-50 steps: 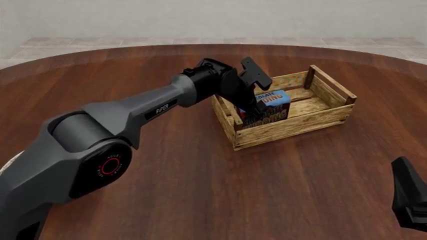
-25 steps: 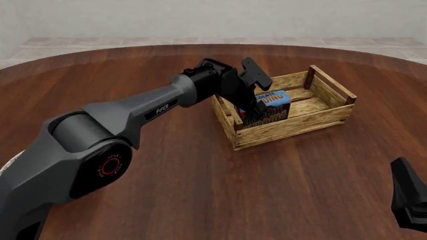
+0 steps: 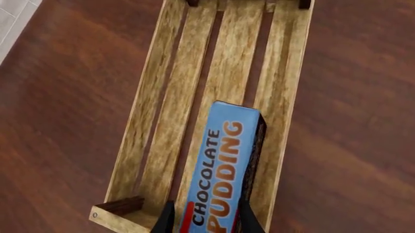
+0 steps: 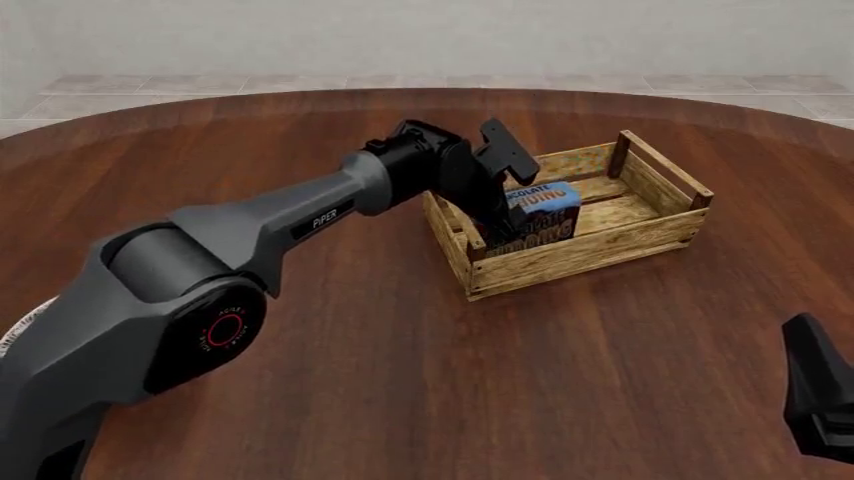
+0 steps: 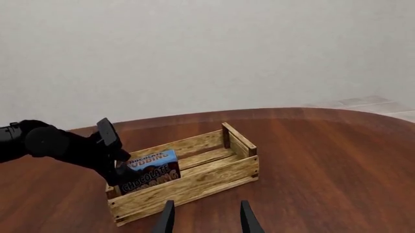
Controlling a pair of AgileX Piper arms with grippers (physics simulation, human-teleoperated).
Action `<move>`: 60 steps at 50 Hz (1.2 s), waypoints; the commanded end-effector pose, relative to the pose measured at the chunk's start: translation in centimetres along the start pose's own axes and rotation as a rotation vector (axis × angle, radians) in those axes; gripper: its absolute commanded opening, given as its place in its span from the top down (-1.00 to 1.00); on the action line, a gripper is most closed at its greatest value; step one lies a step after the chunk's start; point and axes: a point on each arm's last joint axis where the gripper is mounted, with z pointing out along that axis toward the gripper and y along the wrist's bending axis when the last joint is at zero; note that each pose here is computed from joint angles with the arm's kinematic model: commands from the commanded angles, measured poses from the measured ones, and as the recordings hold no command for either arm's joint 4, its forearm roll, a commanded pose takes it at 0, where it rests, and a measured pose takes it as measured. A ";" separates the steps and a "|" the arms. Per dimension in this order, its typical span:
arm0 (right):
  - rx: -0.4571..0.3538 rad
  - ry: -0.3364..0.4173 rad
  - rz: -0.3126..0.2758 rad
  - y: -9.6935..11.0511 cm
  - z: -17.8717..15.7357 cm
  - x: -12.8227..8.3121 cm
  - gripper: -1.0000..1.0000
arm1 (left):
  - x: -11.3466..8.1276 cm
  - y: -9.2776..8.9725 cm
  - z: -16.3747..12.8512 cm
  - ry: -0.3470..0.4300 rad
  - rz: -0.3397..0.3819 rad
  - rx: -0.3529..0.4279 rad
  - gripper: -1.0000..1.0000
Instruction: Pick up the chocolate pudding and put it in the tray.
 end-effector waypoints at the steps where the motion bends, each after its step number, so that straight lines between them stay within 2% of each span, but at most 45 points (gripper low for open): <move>1: -0.001 0.001 0.002 0.0 0.0 0.1 -1.00 | 1.2 0.2 1.0 0.037 0.009 0.003 -1.00; 40: -0.004 0.002 -0.003 0.0 0.0 0.1 -1.00 | 0.3 -1.9 -0.1 0.019 0.026 0.028 -1.00; 60: -0.003 0.001 -0.001 0.0 0.0 0.2 -1.00 | 0.3 -2.3 -0.3 0.020 0.034 0.032 -1.00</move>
